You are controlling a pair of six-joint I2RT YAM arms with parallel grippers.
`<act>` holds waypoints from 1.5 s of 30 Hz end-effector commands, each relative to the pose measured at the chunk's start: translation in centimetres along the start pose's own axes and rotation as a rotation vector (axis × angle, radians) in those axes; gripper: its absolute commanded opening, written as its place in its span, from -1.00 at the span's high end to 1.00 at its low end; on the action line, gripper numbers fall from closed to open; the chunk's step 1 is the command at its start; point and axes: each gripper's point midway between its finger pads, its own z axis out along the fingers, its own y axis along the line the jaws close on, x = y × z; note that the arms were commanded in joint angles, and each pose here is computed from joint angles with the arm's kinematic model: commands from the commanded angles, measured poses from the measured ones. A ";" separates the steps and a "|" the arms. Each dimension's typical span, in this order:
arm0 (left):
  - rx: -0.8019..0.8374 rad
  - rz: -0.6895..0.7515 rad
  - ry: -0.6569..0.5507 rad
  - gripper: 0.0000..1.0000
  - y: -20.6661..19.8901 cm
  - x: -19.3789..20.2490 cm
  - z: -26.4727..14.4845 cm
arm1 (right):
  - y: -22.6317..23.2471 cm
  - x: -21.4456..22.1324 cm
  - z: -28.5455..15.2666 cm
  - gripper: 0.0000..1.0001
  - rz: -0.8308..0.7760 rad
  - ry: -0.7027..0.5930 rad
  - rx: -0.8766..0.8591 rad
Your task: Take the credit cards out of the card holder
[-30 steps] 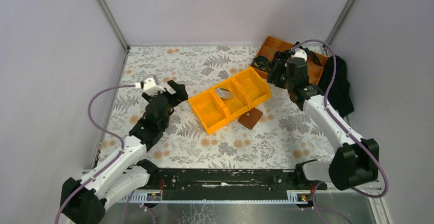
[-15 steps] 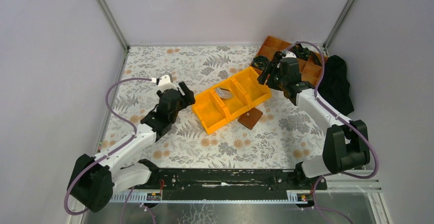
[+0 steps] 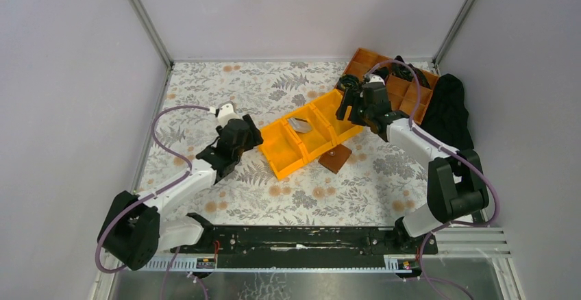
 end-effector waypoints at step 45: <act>0.091 -0.071 0.111 -0.43 -0.3 3.6 -1.5 | -1.1 -5.1 8.1 -0.10 -0.515 0.113 0.022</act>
